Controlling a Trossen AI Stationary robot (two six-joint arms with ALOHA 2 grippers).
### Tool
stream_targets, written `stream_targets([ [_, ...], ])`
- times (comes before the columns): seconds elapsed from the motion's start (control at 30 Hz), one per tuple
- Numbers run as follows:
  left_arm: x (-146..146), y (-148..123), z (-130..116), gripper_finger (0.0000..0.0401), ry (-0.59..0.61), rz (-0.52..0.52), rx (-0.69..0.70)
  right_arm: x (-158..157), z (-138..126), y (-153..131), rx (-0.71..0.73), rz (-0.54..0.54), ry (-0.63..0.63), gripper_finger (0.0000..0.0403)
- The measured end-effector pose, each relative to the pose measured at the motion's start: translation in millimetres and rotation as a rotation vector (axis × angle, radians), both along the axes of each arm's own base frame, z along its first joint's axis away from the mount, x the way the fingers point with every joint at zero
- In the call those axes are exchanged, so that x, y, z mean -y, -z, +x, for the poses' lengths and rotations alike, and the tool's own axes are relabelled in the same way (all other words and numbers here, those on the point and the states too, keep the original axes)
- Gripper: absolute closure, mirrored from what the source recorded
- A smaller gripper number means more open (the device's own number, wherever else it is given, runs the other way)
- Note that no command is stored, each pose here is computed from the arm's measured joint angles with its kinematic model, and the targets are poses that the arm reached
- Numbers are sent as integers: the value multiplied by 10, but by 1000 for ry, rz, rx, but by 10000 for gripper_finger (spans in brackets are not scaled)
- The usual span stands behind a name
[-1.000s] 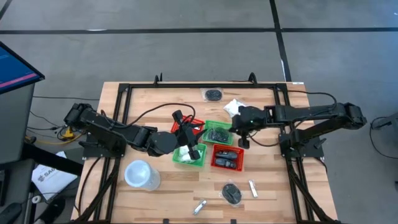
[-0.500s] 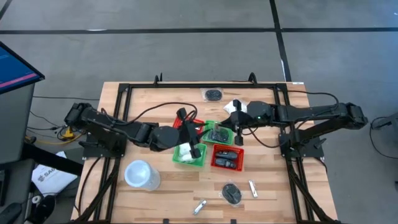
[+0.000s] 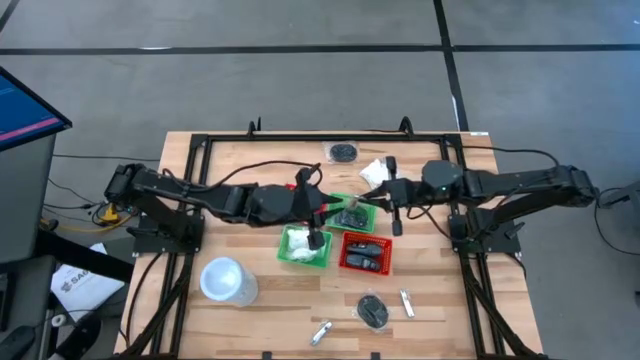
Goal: Pick & Place Travel size toiletries
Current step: Put the silver nail cutter into the top left red bin
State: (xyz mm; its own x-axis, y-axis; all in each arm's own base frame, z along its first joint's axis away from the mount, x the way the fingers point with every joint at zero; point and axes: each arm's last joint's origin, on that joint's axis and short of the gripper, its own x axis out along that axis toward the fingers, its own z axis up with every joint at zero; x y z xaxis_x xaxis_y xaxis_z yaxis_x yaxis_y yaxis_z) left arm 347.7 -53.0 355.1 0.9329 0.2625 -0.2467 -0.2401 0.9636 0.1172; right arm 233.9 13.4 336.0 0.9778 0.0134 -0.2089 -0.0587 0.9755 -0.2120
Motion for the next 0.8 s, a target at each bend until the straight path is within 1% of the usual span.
stream_targets([
  [0.17,-92,-1,17,310,-9,-11,3,-56,-31,-36,22,-8,-27,403],
  [0.27,-142,-2,30,302,40,-34,4,-84,-27,-61,51,-24,-42,403],
  [0.33,-173,-4,39,294,79,-68,9,-98,-13,-72,67,-32,-49,403],
  [0.5,-197,-6,49,265,169,-105,8,-96,-7,-75,74,-32,-48,403],
  [0.8,-213,-23,57,205,176,-108,27,-97,-5,-95,95,-30,-47,403],
])
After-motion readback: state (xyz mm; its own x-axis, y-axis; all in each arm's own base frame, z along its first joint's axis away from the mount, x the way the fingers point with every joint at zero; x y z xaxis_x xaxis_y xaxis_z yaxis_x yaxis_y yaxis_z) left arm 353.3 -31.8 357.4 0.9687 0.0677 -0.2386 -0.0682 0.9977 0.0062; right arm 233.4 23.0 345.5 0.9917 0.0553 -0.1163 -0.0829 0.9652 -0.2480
